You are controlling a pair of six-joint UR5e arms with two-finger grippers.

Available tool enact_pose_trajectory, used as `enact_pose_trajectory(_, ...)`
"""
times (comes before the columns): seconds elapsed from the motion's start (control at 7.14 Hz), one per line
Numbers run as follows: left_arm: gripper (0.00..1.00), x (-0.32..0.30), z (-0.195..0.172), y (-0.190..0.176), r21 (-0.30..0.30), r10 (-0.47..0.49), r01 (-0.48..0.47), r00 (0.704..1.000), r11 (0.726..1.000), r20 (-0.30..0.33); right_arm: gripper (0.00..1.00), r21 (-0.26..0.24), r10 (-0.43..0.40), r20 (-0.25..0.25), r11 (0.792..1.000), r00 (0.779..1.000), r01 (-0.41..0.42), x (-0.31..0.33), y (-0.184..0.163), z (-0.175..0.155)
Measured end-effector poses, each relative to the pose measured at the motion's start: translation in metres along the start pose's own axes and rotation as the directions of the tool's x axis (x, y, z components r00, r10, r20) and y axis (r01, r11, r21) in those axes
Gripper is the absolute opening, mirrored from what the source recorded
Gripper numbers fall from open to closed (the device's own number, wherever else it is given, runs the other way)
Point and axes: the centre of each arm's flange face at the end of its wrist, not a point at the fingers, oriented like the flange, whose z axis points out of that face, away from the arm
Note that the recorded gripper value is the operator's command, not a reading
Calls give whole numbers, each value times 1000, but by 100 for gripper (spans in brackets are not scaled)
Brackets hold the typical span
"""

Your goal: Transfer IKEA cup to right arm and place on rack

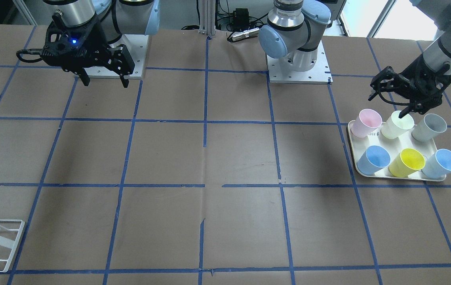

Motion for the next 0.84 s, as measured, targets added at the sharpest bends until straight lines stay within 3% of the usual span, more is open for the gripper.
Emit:
enact_pose_trajectory(0.28, 100, -17, 23, 11, -61, -1, 0, 1000, 998, -13, 100, -20, 8, 201, 1000, 979, -4, -19, 0, -1)
enact_pose_trajectory(0.56, 100, -28, 45, 16, -86, 0, -1, 1000, 996, -9, 100, -24, 10, 377, 1000, 926, -1, -36, -1, -7)
enact_pose_trajectory(0.84, 100, -30, 70, 25, -85, 10, -10, 1000, 996, -1, 100, -62, 37, 577, 998, 816, -1, -50, -7, -7)
